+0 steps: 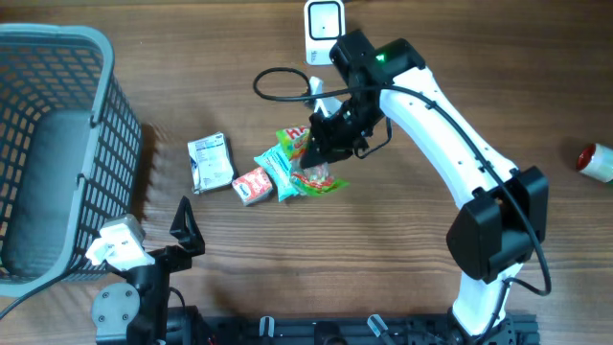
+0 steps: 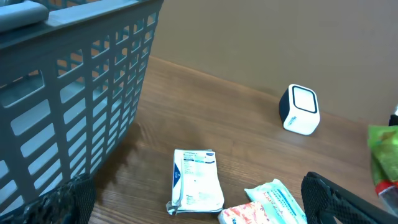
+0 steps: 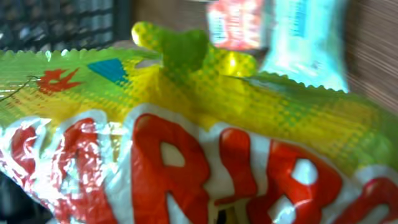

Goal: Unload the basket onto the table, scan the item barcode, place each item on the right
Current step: 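Reach the right gripper to the Haribo bag and grasp it, then lift the Haribo bag to the scanner with the right gripper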

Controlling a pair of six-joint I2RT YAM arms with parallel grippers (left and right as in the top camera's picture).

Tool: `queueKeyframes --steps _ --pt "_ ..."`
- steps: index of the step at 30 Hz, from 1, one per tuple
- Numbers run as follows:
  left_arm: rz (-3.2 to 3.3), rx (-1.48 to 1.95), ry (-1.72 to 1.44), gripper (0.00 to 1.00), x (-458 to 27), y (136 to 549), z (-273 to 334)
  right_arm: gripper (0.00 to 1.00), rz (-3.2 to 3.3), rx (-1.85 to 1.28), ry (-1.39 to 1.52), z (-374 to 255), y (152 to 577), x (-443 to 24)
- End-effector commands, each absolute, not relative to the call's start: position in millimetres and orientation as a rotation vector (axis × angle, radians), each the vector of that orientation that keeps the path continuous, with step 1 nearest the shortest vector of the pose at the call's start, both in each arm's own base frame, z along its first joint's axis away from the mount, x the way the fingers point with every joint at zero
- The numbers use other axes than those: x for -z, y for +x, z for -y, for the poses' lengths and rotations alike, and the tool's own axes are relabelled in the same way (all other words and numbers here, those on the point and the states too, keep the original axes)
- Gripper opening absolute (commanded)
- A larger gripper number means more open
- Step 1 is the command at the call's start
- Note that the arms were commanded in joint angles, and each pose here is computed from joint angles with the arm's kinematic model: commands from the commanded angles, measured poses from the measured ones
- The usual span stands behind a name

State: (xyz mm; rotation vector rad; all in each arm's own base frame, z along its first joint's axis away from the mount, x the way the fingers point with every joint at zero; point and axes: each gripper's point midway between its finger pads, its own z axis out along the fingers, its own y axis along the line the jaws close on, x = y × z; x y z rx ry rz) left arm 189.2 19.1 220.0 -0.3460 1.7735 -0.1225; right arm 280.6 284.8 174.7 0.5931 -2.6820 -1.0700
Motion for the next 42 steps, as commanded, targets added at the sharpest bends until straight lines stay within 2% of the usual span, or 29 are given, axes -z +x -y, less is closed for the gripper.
queueKeyframes --steps 1,6,9,11,13,18,20,22,26,28,30,34,38,41,42 --pt "-1.774 0.133 -0.344 1.00 -217.9 189.8 -17.8 0.04 2.497 1.438 0.950 -306.0 268.4 -199.3" --pt "-1.774 0.133 -0.344 1.00 -217.9 189.8 -17.8 0.05 2.392 1.621 0.895 -307.6 264.4 -167.9" --pt "-1.774 0.133 -0.344 1.00 -217.9 189.8 -17.8 0.04 2.260 1.862 0.855 -302.5 258.1 -151.9" --pt "-1.774 0.133 -0.344 1.00 -217.9 189.8 -17.8 0.04 2.137 2.106 0.854 -295.4 261.4 -160.0" --pt "-1.774 0.133 -0.344 1.00 -217.9 189.8 -17.8 0.04 2.023 2.324 0.963 -290.9 262.2 -172.7" --pt "-1.774 0.133 -0.344 1.00 -217.9 189.8 -17.8 0.04 1.979 2.447 1.290 -294.3 262.7 -171.3" --pt "-1.774 0.133 -0.344 1.00 -217.9 189.8 -17.9 0.04 1.977 2.439 1.274 -296.4 267.3 -172.1" --pt "-1.774 0.133 -0.344 1.00 -217.9 189.8 -17.8 0.04 1.987 2.350 1.043 -299.5 274.7 -174.2" --pt "-1.774 0.133 -0.344 1.00 -217.9 189.8 -17.8 0.04 1.932 2.004 0.360 -302.8 280.3 -177.0" --pt "-1.774 0.133 -0.344 1.00 -217.9 189.8 -17.8 0.04 1.888 1.884 0.184 -304.6 278.5 -177.0" --pt "-1.774 0.133 -0.344 1.00 -217.9 189.8 -17.8 0.04 1.892 1.892 0.199 -305.0 279.9 -177.7" --pt "-1.774 0.133 -0.344 1.00 -217.9 189.8 -17.8 0.05 1.999 2.016 0.435 -310.7 290.7 -176.8" --pt "-1.774 0.133 -0.344 1.00 -217.9 189.8 -17.8 0.05 2.404 1.939 0.420 -315.0 322.4 -171.2" --pt "-1.774 0.133 -0.344 1.00 -217.9 189.8 -17.8 0.05 2.855 1.752 0.304 -293.9 346.3 -186.7" --pt "-1.774 0.133 -0.344 1.00 -217.9 189.8 -17.8 0.05 3.104 1.553 0.176 -270.0 357.3 -187.4"
